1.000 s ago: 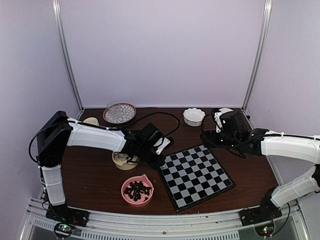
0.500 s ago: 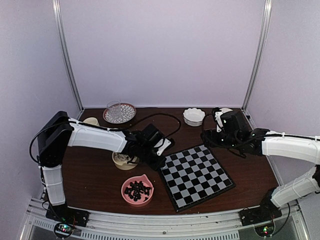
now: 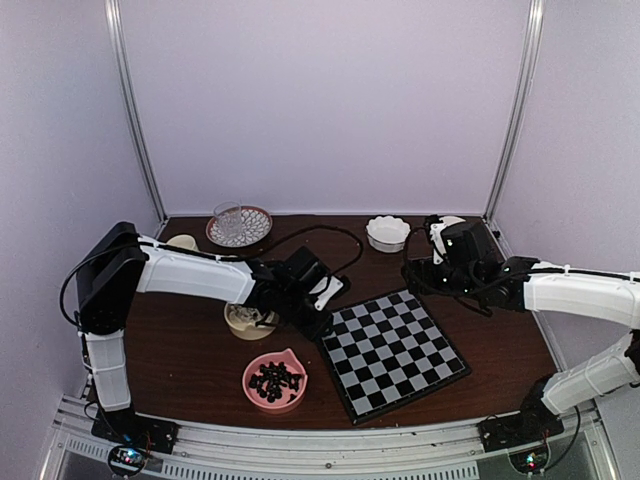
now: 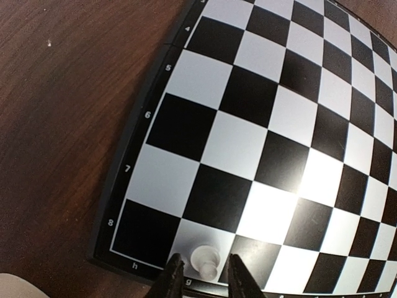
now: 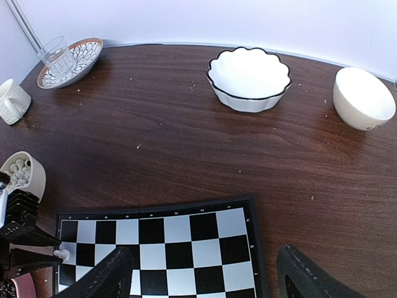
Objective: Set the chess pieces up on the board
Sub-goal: Place the pawn at h2, then pick up the rook from the storage box.
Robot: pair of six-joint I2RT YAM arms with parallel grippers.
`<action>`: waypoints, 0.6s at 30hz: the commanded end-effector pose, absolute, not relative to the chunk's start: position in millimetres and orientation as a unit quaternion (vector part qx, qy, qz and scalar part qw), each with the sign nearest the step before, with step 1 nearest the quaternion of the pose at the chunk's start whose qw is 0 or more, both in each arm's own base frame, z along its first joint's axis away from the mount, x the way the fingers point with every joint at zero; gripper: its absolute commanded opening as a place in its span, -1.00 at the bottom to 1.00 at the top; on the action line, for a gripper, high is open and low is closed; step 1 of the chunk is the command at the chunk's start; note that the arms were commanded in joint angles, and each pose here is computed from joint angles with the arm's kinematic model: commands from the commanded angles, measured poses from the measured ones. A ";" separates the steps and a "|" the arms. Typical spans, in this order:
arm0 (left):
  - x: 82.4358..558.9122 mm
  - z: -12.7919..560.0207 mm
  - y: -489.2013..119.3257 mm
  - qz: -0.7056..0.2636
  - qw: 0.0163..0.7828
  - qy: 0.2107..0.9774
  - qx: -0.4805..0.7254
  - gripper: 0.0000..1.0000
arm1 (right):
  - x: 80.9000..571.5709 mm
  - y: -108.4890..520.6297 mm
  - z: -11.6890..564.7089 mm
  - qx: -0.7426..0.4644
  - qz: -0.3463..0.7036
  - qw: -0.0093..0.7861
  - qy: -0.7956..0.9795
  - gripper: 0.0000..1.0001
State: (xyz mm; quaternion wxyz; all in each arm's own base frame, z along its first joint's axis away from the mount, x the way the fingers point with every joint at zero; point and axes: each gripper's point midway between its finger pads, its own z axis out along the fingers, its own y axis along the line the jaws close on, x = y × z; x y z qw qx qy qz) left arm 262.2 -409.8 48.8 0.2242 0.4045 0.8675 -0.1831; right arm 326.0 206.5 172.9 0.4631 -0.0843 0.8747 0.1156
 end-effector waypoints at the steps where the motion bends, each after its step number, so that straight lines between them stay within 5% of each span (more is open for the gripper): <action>1: 265.2 64.8 -412.7 -0.183 0.242 0.862 0.406 -0.45 | 324.2 204.4 177.9 -0.081 0.114 0.472 0.870 0.65; 18: 280.0 160.0 -332.0 -0.139 0.379 0.850 0.339 -0.10 | 322.9 203.2 180.4 -0.079 0.118 0.478 0.867 0.66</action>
